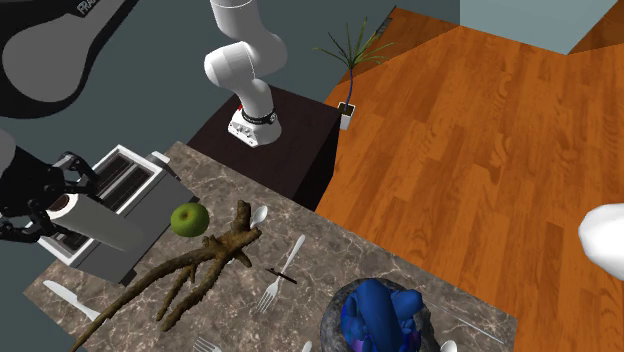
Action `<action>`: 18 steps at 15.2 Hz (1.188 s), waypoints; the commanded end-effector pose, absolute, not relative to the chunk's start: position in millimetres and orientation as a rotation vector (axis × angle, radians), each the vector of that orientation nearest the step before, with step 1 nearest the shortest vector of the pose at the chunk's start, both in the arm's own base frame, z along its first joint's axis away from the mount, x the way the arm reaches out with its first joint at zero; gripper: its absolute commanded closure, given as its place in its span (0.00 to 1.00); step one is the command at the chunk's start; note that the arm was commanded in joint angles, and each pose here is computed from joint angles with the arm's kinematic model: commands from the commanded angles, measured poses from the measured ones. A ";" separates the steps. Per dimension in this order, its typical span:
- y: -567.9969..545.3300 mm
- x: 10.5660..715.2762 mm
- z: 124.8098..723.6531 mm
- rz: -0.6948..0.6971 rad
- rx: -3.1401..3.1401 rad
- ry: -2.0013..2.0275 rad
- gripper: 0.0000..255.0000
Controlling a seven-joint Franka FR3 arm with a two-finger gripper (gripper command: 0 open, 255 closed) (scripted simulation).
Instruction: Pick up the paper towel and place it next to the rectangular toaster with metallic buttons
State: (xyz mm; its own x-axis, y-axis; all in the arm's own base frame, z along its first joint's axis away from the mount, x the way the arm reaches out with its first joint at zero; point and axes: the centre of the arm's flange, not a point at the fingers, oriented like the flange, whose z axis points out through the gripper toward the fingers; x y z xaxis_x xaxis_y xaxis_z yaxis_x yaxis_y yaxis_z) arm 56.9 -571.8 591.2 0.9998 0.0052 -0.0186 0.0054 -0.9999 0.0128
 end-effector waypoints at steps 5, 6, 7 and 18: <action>-571.2 57.4 559.3 -0.029 3.128 0.009 1.00; -571.2 57.4 554.1 -0.029 3.128 0.009 1.00; -571.2 57.4 548.8 -0.029 3.128 0.009 1.00; -571.2 57.4 490.7 -0.029 3.128 0.009 1.00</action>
